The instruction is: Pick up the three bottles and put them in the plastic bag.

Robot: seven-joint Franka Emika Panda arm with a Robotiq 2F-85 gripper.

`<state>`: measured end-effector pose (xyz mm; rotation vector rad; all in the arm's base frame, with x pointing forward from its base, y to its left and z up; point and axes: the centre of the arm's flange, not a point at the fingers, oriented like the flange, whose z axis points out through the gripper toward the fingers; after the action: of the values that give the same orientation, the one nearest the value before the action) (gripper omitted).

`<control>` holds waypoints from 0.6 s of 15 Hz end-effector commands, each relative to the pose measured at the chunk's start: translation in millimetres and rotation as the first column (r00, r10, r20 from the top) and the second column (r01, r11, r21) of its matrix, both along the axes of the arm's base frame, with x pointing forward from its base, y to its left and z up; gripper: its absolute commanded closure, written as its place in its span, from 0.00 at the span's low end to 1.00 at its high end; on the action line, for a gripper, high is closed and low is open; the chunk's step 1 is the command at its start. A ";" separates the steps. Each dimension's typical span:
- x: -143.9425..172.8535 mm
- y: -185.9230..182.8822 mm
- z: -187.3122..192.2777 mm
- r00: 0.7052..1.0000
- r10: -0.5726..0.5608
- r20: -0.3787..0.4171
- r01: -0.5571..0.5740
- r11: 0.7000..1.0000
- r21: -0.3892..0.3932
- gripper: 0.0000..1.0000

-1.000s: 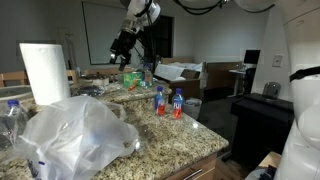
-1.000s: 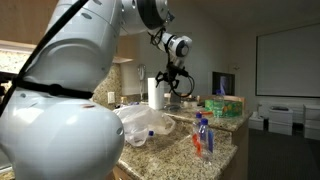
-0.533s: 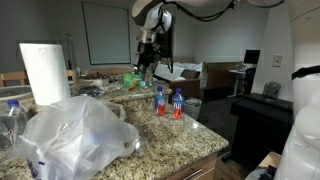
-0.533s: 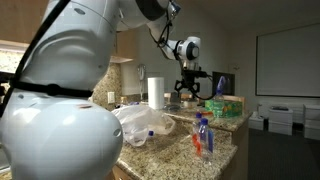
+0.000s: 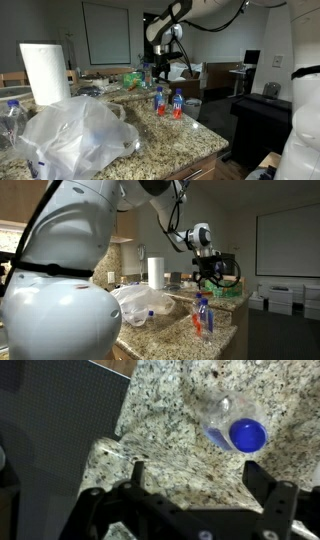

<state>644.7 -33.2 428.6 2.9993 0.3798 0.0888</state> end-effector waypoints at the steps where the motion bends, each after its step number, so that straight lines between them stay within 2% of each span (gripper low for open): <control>1: -23.7 3.2 -6.0 0.983 -0.173 -0.058 0.168 0.982 -0.091 0.00; 4: -31.5 9.6 -13.1 0.954 -0.259 -0.152 0.249 0.965 -0.083 0.00; 9: -35.5 14.2 1.7 0.938 -0.318 -0.138 0.310 0.948 -0.073 0.00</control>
<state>620.2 -22.1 418.5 2.9718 -0.0074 -0.1726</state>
